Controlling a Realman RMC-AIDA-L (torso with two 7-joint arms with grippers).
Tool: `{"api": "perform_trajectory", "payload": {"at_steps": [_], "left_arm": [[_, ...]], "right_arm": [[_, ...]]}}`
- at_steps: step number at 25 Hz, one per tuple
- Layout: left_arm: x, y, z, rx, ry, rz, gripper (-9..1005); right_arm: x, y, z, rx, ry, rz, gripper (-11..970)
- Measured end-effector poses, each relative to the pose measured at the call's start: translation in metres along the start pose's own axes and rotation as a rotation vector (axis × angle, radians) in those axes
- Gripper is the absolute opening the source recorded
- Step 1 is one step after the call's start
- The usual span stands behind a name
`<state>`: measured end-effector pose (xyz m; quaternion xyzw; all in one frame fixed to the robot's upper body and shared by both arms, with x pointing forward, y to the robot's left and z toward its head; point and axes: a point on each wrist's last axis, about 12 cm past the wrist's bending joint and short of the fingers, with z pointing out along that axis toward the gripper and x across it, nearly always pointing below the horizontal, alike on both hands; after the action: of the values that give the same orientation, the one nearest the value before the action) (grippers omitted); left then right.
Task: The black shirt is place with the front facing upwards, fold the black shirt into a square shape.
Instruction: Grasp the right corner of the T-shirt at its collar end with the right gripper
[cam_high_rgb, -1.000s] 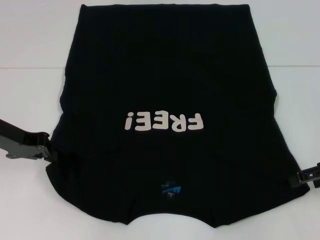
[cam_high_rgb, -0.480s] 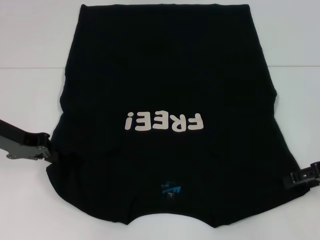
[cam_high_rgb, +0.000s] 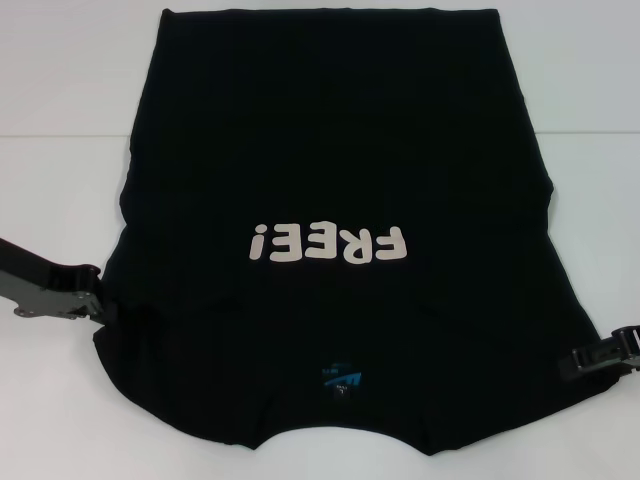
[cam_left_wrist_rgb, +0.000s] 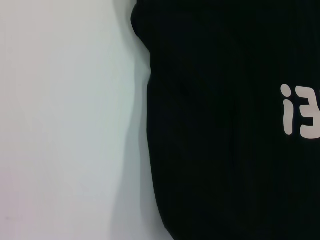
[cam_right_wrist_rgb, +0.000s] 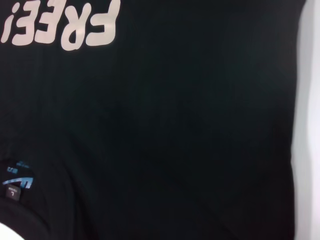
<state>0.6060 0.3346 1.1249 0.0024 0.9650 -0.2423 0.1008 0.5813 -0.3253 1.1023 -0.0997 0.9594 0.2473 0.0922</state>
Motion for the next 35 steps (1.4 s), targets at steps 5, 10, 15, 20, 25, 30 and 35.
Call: {"api": "perform_trajectory", "payload": {"at_steps": [5,10,15,20,25,30,35], "left_arm": [[0.0,0.0,0.0,0.001,-0.002,0.001,4],[0.0,0.0,0.0,0.003,-0.004,0.003,4],[0.0,0.0,0.0,0.004,-0.004,0.004,4],[-0.001,-0.001,0.0,0.005,-0.006,0.006,4],[-0.001,-0.001,0.0,0.005,-0.007,0.006,4],[-0.001,-0.001,0.0,0.005,-0.006,0.006,4],[-0.001,-0.001,0.0,0.005,-0.006,0.006,3]], "right_arm": [[-0.004,0.005,0.001,-0.014,-0.002,-0.017,940],[-0.007,0.011,0.005,-0.032,0.002,-0.023,940],[-0.008,0.014,0.009,-0.042,0.014,-0.027,940],[-0.008,0.013,0.009,-0.041,0.008,-0.03,941],[-0.011,0.018,0.012,-0.05,0.008,-0.046,928],[-0.014,0.023,0.014,-0.055,0.013,-0.061,916],[-0.013,0.023,0.015,-0.058,0.017,-0.066,903]]}}
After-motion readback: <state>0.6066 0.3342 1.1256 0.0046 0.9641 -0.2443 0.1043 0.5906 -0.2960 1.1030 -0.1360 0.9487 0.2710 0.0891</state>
